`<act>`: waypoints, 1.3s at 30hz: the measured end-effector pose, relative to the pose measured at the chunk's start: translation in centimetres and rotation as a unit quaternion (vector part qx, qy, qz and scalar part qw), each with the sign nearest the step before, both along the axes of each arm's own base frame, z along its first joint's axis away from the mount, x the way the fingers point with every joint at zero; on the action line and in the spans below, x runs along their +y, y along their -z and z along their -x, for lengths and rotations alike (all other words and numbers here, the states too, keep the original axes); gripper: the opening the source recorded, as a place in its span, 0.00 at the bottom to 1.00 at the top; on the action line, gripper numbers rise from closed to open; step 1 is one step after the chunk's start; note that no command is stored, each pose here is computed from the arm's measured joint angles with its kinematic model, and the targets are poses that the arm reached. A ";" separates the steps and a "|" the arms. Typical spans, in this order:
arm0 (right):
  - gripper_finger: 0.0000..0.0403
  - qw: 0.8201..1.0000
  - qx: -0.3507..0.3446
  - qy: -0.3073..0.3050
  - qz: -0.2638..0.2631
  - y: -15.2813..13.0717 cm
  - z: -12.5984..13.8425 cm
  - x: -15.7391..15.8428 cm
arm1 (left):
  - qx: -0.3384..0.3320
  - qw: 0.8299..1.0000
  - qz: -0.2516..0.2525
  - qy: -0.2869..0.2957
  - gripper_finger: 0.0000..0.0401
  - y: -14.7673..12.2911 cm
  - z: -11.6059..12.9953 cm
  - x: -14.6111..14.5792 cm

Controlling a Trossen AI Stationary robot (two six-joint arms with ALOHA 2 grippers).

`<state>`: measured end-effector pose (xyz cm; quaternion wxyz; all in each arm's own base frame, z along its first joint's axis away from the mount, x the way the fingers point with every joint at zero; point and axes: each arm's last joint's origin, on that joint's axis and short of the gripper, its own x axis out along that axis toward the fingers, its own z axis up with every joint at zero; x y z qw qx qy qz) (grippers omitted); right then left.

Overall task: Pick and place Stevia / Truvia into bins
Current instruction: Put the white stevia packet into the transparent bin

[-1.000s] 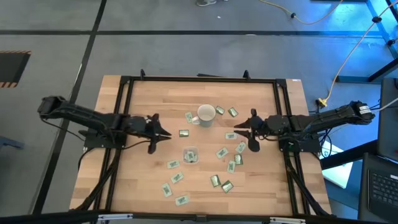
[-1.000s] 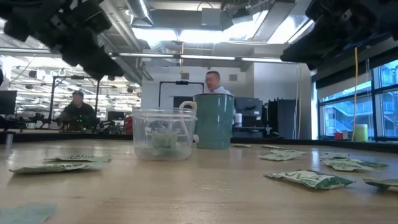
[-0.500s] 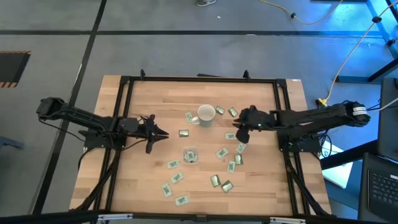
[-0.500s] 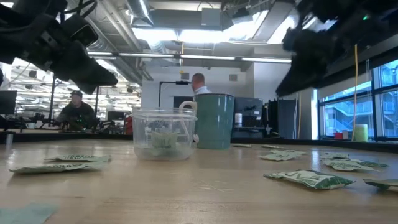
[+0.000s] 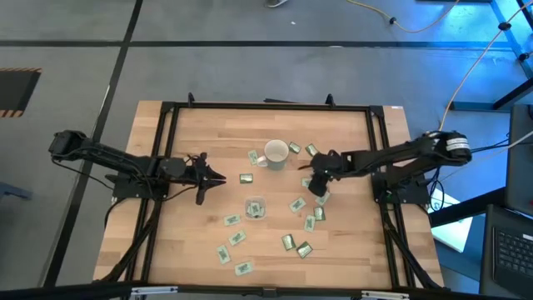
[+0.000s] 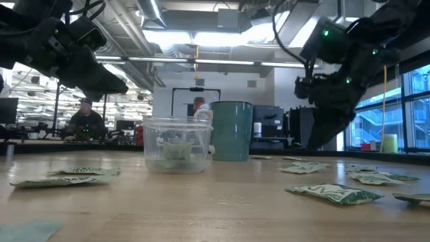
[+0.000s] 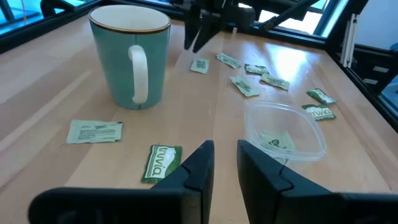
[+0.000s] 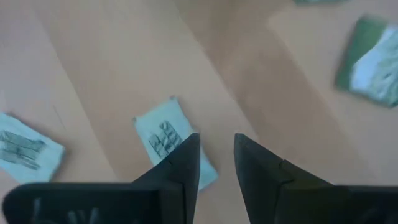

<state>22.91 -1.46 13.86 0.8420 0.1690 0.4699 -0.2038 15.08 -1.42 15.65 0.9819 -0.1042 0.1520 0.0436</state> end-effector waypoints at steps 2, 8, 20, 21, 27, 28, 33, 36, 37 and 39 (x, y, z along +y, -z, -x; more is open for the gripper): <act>0.25 1.000 0.015 -0.001 -0.004 0.6 -0.1 0.0 | 0.000 1.000 0.000 0.000 0.16 0.0 0.0 0.0; 0.25 0.999 0.042 0.003 -0.018 1.9 -0.4 0.1 | 0.000 1.000 -0.004 0.001 0.16 0.0 0.0 0.0; 0.15 0.999 0.029 -0.006 -0.035 1.3 -0.2 0.2 | 0.003 1.000 -0.005 0.002 0.16 0.0 0.0 0.0; 0.15 0.999 0.027 -0.014 -0.041 1.2 -0.1 0.3 | 0.003 1.000 -0.005 0.001 0.16 0.0 0.0 0.0; 0.15 0.999 0.010 -0.026 -0.045 0.5 0.0 0.3 | 0.004 1.000 -0.006 0.002 0.16 0.1 0.0 0.0; 0.15 0.999 0.011 -0.026 -0.045 0.5 0.0 0.3 | 0.004 1.000 -0.006 0.002 0.16 0.1 0.0 0.0; 0.15 0.998 0.017 -0.046 -0.034 0.7 0.0 0.6 | 0.005 1.000 -0.006 0.002 0.16 0.1 0.0 0.0; 0.15 0.997 0.021 -0.067 -0.030 0.7 0.1 1.2 | 0.005 1.000 -0.006 0.002 0.16 0.1 0.0 0.0; 0.15 0.997 0.022 -0.072 -0.029 0.8 0.1 1.4 | 0.005 1.000 -0.006 0.002 0.16 0.1 0.0 0.0; 0.15 0.996 0.024 -0.078 -0.029 0.9 0.1 1.7 | 0.006 1.000 -0.006 0.002 0.16 0.1 0.0 0.0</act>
